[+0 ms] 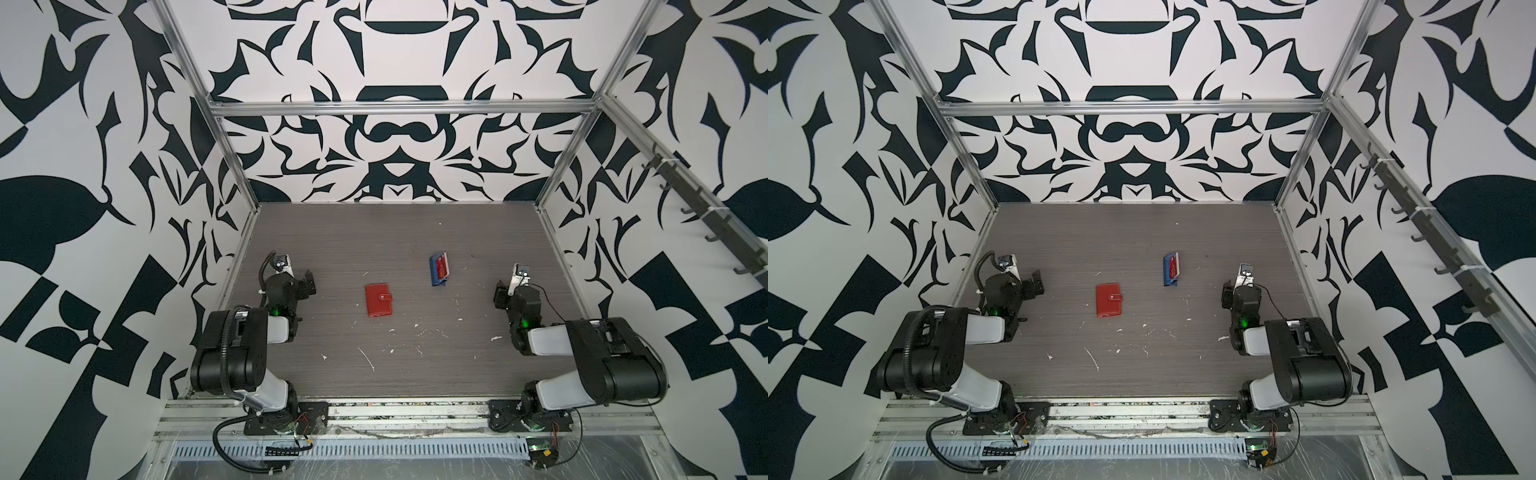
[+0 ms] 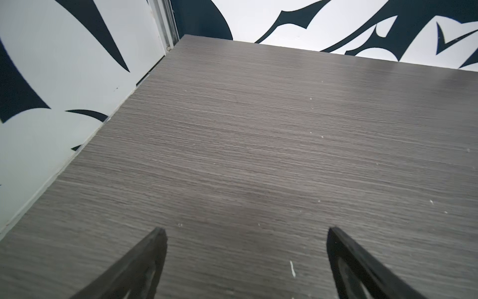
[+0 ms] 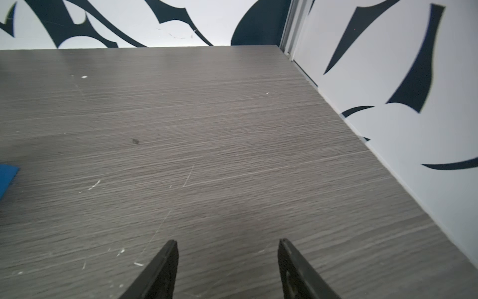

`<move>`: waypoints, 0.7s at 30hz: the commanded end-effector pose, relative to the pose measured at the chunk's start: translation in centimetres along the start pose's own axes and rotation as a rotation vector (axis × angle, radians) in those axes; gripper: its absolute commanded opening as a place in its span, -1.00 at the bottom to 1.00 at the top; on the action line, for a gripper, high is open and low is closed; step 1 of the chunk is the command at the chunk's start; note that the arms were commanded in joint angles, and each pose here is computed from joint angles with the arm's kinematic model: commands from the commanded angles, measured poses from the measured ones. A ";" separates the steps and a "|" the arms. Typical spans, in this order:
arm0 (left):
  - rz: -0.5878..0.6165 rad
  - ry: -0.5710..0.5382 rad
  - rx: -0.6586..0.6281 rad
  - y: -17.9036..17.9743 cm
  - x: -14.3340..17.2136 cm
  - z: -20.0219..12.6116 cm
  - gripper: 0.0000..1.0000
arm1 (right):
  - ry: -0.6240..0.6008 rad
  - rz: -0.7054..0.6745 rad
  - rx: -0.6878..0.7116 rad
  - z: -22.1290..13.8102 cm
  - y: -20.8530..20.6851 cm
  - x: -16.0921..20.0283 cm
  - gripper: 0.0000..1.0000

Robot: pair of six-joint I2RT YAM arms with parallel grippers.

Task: Insert credit cards into a card holder
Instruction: Reset both arms

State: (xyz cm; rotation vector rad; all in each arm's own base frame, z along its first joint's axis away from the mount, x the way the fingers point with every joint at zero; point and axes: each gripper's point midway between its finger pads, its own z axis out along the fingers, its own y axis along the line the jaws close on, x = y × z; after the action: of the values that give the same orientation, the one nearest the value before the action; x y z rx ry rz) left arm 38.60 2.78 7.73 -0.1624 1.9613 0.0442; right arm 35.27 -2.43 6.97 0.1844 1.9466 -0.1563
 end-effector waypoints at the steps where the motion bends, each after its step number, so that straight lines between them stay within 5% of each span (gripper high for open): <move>1: -0.011 -0.038 -0.001 0.1 -1.3 0.4 1.00 | -0.133 0.022 -0.045 0.0 0.8 -3.1 0.33; 12: -0.017 -0.037 -0.015 0.3 -1.3 0.3 1.00 | -0.041 0.005 -0.064 2.0 1.8 -2.3 0.60; 14: -0.017 -0.037 -0.014 0.3 -1.3 0.3 1.00 | -0.038 0.004 -0.064 2.1 1.8 -2.2 1.00; 21: -0.017 -0.038 -0.014 0.3 -1.4 0.3 1.00 | -0.038 0.004 -0.063 2.1 1.8 -2.2 1.00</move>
State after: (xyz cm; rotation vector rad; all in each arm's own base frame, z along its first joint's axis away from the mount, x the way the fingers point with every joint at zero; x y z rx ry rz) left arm 38.64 2.88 7.79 -0.1693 1.9590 0.0481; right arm 37.71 -1.27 7.00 0.1390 1.9471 -0.0976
